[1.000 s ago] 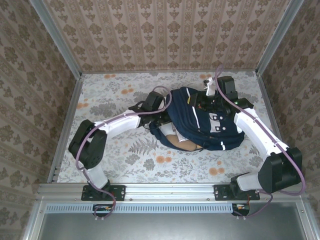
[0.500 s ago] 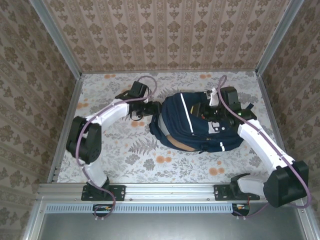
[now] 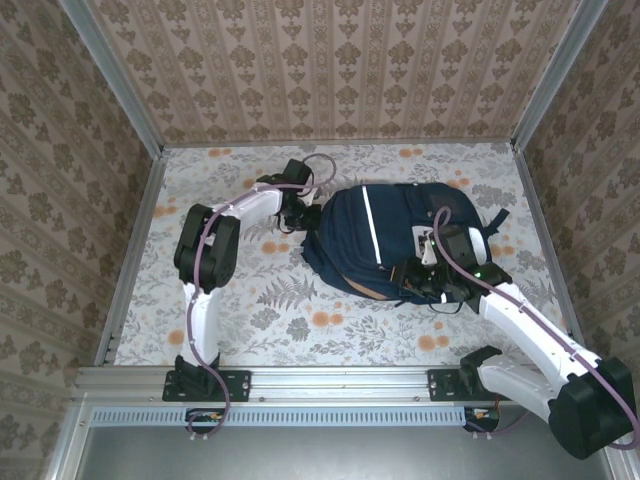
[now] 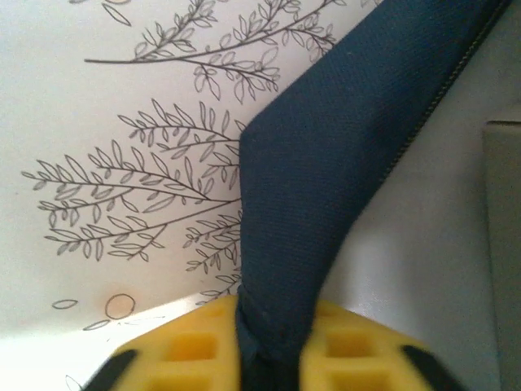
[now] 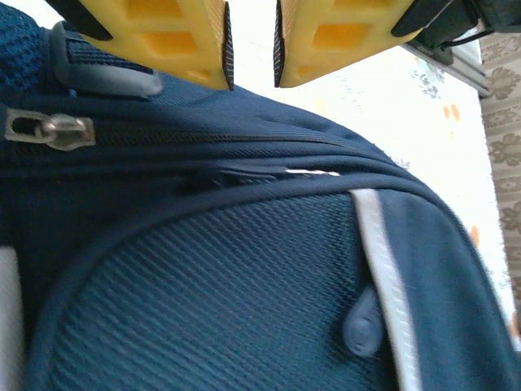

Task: Pack the student bag
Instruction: Rotate the student bag at the center of the table.

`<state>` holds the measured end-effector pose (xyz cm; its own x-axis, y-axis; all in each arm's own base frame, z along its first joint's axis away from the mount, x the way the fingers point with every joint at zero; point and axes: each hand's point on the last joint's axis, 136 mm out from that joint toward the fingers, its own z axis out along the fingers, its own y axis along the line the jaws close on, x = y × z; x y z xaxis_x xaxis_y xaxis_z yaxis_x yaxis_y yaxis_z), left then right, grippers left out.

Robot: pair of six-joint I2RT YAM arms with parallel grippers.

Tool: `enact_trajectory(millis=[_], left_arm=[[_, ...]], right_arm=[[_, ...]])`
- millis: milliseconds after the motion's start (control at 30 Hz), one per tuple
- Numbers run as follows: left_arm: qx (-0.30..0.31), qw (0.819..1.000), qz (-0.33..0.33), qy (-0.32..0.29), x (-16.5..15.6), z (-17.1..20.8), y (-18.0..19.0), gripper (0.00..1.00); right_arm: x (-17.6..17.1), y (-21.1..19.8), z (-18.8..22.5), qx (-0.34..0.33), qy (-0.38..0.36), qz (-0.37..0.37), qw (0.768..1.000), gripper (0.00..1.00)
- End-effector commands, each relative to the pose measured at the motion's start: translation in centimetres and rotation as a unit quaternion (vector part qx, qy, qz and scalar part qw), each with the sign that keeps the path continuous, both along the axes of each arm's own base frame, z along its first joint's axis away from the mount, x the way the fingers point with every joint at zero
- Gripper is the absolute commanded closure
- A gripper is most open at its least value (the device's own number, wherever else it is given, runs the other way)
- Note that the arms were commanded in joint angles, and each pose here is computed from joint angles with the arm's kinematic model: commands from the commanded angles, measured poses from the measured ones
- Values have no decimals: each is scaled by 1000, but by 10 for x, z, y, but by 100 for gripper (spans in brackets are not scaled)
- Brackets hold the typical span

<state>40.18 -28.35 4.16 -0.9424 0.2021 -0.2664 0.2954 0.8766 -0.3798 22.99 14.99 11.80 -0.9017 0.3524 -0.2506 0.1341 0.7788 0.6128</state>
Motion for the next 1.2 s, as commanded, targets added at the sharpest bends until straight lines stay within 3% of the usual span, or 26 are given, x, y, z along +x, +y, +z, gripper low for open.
enact_trajectory(millis=[0, 133, 400, 567, 733, 767, 833, 933, 1000, 1167], left_arm=[[13, 1000, 14, -7, -6, 7, 19, 100], [10, 999, 45, -10, -20, 15, 42, 100], [6, 997, 76, 10, -92, 13, 68, 100], [4, 998, 64, -3, -144, 26, 58, 100], [-22, 999, 22, -14, -194, 43, 17, 100], [-22, 999, 20, -13, -201, 45, 11, 96], [-23, 1000, 14, -14, -208, 49, 2, 72], [-9, 1000, 13, -16, -213, 55, 4, 46], [5, 999, 21, -23, -213, 64, 14, 38], [0, 999, 33, -34, -214, 98, 40, 35]], right_arm=[[-7, -13, -23, -31, 30, -32, 999, 77], [3, -16, -37, -65, 40, -22, 997, 77], [63, -31, -47, -144, 26, -24, 989, 77], [118, -33, -43, -159, 12, -20, 987, 76], [162, -30, -46, -172, 15, -7, 985, 77], [168, -30, -45, -173, 14, -7, 985, 77], [175, -32, -41, -170, 11, -9, 985, 77], [176, -33, -29, -167, 0, -12, 986, 73], [172, -38, -18, -170, -9, -20, 985, 69], [148, -43, 8, -155, -27, -37, 987, 65]])
